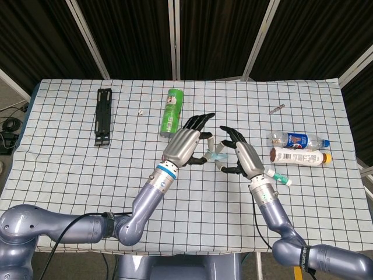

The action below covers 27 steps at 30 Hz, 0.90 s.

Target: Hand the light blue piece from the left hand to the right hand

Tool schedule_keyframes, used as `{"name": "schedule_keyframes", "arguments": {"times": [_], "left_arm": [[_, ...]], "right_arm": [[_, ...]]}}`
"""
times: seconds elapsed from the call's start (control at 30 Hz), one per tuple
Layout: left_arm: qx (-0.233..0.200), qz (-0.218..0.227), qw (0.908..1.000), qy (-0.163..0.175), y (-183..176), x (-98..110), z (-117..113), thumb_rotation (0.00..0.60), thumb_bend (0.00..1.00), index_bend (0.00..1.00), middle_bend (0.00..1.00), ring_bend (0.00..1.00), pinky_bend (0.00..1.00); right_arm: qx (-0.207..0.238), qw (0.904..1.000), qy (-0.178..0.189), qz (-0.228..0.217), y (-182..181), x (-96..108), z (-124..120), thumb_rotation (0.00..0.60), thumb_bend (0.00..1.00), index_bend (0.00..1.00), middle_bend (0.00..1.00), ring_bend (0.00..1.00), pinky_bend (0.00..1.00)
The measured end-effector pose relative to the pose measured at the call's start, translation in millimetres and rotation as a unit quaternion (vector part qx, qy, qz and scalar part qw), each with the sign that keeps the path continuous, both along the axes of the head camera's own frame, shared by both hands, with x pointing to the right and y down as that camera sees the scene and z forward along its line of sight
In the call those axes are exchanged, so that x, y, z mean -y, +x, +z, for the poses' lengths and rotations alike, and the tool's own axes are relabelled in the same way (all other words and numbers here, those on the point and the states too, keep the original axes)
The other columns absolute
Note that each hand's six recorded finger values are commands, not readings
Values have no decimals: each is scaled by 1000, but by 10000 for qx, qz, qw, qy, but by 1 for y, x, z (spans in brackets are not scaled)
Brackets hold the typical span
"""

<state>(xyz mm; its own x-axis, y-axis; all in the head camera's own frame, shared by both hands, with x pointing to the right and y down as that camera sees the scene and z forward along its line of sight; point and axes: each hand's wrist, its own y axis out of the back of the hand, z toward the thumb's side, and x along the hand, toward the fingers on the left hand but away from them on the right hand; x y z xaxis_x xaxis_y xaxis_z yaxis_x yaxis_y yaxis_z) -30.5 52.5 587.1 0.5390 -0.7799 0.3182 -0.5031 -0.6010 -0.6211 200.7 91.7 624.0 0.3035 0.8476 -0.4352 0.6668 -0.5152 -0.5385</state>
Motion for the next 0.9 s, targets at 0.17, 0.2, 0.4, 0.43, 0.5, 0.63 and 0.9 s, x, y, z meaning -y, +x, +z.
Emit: {"name": "schedule_keyframes", "arguments": {"times": [0.17,0.2,0.4,0.43,0.5,0.63,0.9], "left_arm": [[-11,-1,10000,-11,0,0,0,600,696,899,0,0,0],[-20,1,10000,-16,1,-1,0,600,696,899,0,0,0],[-46,10,10000,-26,2,-2,0,600,696,899,0,0,0],[-48,11,10000,-26,2,-2,0,600,696,899,0,0,0],[-40,15,10000,-21,3,-2,0,600,695,899,0,0,0],[-31,12,10000,-28,2,-3,1,600,696,899,0,0,0],[-69,-46,10000,-7,-2,0,-2,600,696,899,0,0,0]], "right_arm": [[1,10000,-20,-7,-1,-1,1,600,312,606,67,0,0],[4,10000,-22,-9,-1,-1,1,600,321,608,68,0,0],[28,10000,-31,-11,-3,-2,1,600,380,670,78,0,0],[25,10000,-29,-13,-3,-2,1,600,383,689,80,0,0],[20,10000,-29,-12,-2,-2,1,600,390,725,86,0,0],[-4,10000,-46,-24,-2,-3,2,600,393,735,91,0,0],[-201,9996,-182,-60,5,-9,12,600,393,746,95,0,0]]}}
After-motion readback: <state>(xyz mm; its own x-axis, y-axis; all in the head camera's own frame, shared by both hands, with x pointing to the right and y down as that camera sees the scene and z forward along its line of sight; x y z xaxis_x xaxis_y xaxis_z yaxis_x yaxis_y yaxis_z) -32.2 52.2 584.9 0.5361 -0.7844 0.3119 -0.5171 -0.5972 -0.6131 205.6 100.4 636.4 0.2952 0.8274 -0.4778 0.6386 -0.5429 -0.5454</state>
